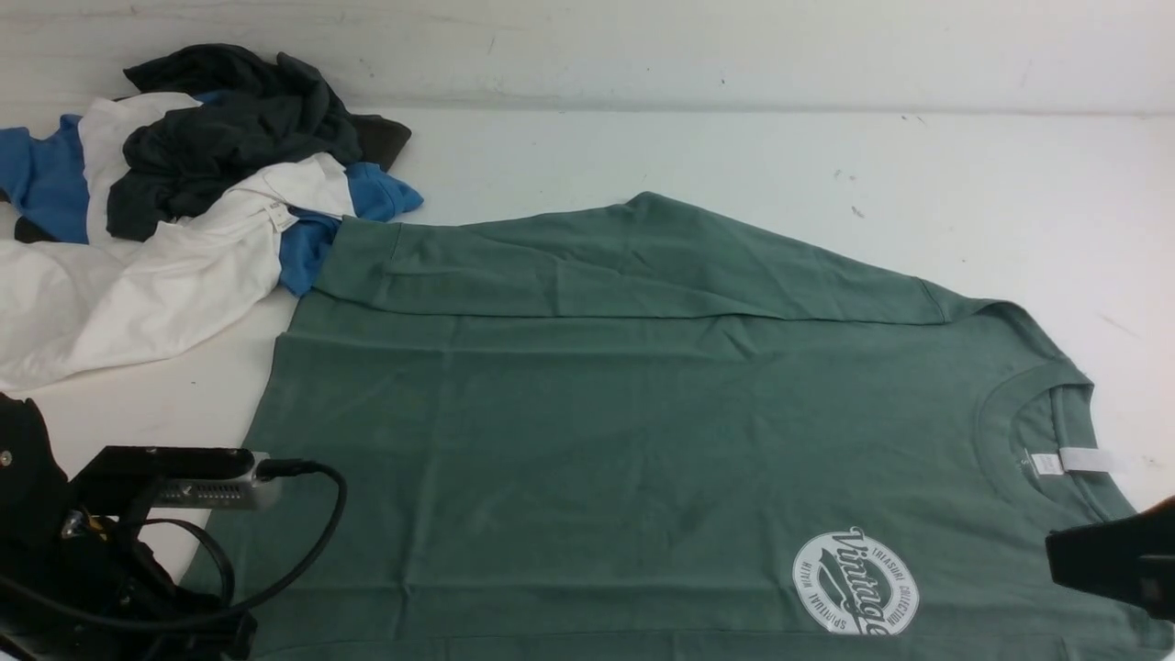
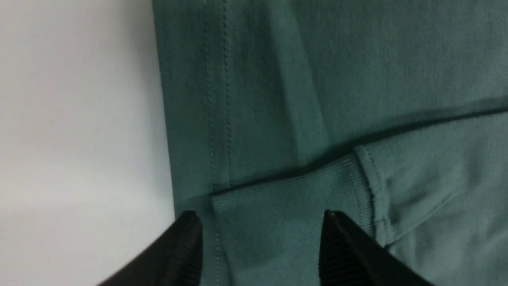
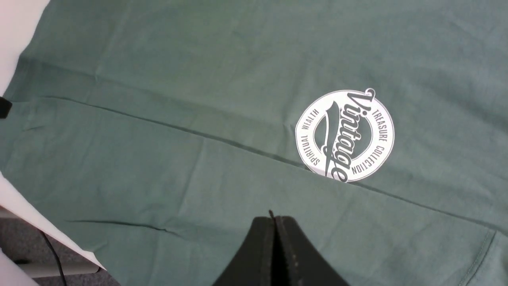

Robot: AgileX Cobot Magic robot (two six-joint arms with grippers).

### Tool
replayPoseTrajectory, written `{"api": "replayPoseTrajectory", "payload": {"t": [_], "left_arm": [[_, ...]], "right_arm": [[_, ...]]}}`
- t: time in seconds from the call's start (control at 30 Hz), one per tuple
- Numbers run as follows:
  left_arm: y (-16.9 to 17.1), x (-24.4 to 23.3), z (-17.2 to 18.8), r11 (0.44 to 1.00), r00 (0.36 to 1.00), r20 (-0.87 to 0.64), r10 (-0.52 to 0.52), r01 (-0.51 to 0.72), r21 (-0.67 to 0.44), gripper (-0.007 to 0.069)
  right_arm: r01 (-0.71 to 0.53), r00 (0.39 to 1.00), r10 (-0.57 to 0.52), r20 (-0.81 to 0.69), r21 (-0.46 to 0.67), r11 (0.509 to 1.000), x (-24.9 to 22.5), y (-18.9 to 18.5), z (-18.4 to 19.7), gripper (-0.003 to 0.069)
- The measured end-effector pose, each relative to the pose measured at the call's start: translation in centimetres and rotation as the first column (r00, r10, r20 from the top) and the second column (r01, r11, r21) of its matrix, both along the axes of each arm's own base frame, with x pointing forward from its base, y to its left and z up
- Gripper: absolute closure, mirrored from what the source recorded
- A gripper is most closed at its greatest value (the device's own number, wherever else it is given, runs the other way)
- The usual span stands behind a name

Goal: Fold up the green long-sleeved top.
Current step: Use the left arm to clamp the cuff closest to it

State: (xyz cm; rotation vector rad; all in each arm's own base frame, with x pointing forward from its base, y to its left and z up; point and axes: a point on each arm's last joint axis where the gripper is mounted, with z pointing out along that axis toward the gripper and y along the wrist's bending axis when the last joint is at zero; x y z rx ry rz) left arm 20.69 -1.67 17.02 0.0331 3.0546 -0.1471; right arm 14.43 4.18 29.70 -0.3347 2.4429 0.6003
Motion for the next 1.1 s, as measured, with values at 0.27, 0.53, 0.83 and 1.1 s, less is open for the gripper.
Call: {"api": "replayPoseTrajectory", "payload": {"t": [0.27,0.53,0.83,1.1], "left_arm": [[0.0,0.4,-1.1,1.000,1.000,-0.031,0.002,-0.002,0.003,0.0251],[0.0,0.7,-1.7,1.000,0.999,-0.048,0.004,-0.003,0.005,0.0267],[0.0,0.5,-1.5,1.000,0.997,-0.080,-0.002,0.002,0.002,0.0514],[0.0,1.4,0.0,0.999,0.993,-0.115,-0.028,0.030,0.014,0.0620]], "right_arm": [[-0.002,1.000,0.002,0.001,0.000,1.000,0.0,0.0,0.0,0.0667],[-0.003,1.000,0.003,0.001,0.000,1.000,0.0,0.0,0.0,0.0667],[-0.008,1.000,0.008,0.004,-0.004,1.000,0.0,0.0,0.0,0.0667],[-0.021,1.000,0.022,0.013,-0.013,1.000,0.0,0.0,0.0,0.0667]]}}
